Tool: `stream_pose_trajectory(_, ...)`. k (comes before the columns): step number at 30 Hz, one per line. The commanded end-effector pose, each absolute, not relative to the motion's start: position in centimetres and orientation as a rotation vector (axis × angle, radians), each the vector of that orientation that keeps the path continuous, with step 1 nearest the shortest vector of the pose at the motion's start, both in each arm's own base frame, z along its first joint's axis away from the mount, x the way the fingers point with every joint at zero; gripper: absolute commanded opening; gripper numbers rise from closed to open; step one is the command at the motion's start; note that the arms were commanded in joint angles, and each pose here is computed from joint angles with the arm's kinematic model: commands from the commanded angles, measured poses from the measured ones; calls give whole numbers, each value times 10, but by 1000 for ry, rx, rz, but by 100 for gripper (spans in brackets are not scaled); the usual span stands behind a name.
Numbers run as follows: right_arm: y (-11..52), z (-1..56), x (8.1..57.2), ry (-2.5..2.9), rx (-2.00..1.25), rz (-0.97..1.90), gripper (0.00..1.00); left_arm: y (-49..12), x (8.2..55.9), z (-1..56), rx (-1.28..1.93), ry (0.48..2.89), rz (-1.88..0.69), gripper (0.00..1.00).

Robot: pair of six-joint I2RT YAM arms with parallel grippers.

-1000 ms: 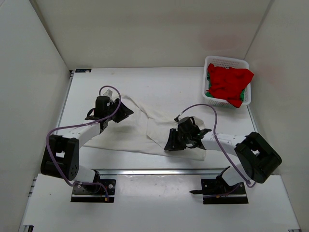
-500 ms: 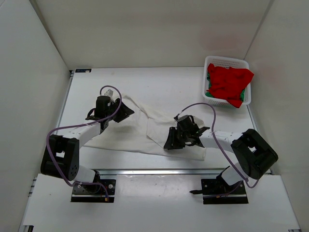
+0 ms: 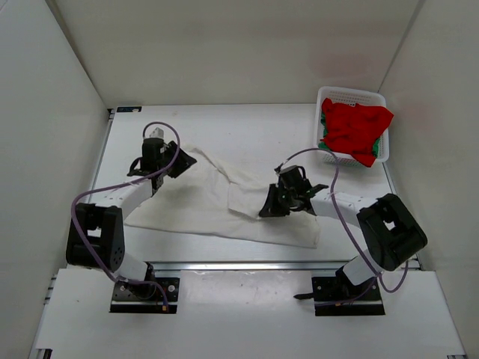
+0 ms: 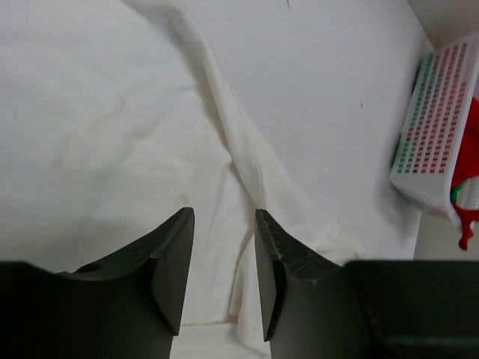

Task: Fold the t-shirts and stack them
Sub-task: Grap the side of the flattened tshirt furthest away from the robot with both arms

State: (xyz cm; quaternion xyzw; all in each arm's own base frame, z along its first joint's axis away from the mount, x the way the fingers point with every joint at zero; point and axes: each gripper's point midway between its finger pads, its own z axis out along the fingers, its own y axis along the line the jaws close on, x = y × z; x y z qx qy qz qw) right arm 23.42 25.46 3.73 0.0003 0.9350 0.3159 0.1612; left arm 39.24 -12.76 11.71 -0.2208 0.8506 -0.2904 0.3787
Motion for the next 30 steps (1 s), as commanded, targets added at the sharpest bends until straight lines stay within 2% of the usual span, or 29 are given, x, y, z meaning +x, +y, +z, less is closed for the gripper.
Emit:
stream_pose_trajectory(1, 243, 82, 288, 2508, -7, 881, 0, -95, 425, 130, -668, 2092, -656, 48)
stream_pose_trajectory(4, 218, 111, 356, 2411, 9, 776, 0, -70, 462, 146, -726, 2028, -599, 47)
stream_pose_trajectory(7, 198, 113, 398, 2391, 50, 723, 0, -46, 489, 142, -760, 2032, -473, 48)
stream_pose_trajectory(8, 198, 131, 417, 2341, 47, 720, 0, -43, 492, 141, -759, 2035, -451, 47)
stream_pose_trajectory(12, 183, 127, 463, 2327, 88, 681, 0, -14, 520, 115, -797, 2084, -277, 48)
stream_pose_trajectory(16, 167, 125, 493, 2313, 119, 615, 0, 3, 533, 84, -817, 2165, -147, 49)
stream_pose_trajectory(21, 146, 120, 520, 2309, 179, 582, 0, 14, 555, 80, -804, 2173, -51, 51)
stream_pose_trajectory(22, 148, 114, 521, 2317, 182, 580, 0, 32, 560, 80, -832, 2161, -35, 52)
stream_pose_trajectory(24, 143, 116, 530, 2305, 201, 599, 0, 38, 565, 65, -858, 2190, 2, 54)
stream_pose_trajectory(30, 146, 108, 537, 2321, 158, 607, 0, 53, 591, 70, -859, 2184, 71, 54)
